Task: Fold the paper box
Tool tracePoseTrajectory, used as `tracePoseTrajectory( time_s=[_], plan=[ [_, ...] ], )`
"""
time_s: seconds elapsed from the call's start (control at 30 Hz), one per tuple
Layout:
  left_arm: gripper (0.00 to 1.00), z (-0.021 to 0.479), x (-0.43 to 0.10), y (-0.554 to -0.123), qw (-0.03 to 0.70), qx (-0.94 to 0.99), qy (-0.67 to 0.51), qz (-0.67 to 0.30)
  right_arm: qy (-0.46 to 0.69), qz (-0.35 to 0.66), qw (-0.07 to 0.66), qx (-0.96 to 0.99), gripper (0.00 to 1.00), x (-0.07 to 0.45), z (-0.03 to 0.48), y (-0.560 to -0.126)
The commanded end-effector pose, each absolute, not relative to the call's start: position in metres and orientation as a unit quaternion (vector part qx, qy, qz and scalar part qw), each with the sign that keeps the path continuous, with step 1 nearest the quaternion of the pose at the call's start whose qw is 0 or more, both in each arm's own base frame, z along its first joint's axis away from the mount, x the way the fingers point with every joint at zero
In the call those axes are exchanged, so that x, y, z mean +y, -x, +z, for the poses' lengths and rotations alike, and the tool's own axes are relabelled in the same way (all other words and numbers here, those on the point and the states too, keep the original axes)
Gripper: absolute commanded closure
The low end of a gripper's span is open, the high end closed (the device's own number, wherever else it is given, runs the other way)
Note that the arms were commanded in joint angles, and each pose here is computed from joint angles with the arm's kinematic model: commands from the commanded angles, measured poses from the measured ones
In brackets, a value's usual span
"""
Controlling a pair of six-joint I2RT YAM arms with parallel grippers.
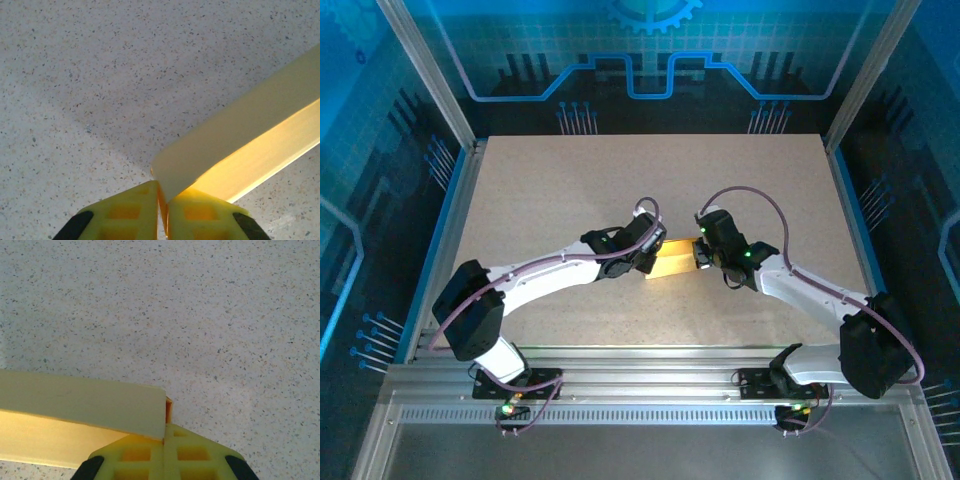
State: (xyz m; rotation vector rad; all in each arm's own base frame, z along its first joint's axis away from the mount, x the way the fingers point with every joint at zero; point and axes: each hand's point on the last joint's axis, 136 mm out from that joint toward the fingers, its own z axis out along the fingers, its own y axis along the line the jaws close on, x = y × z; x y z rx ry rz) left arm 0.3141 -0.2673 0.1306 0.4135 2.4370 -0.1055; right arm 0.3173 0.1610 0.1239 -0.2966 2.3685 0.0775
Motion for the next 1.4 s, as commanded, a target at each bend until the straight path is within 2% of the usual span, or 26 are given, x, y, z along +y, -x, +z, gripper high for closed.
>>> tracePoseTrajectory(
  time_s=[0.0,0.2,0.77,1.37],
  plan=[
    [0.91,0.138,-0.269,-0.321,0.333,0.930,-0.152,-0.037,0.122,0.027,0.345,0.930,1.00,0.161,0.120,-0.307],
    [1.00,0.143,-0.270,-0.324,0.330,0.929,-0.163,-0.029,0.123,0.027,0.345,0.930,1.00,0.161,0.119,-0.305],
    [1.00,0.153,-0.266,-0.335,0.286,0.949,-0.133,-0.018,0.130,0.008,0.338,0.932,1.00,0.158,0.118,-0.305],
    [1.00,0.152,-0.270,-0.336,0.267,0.960,-0.070,-0.051,0.142,0.022,0.338,0.930,1.00,0.162,0.118,-0.302]
  ],
)
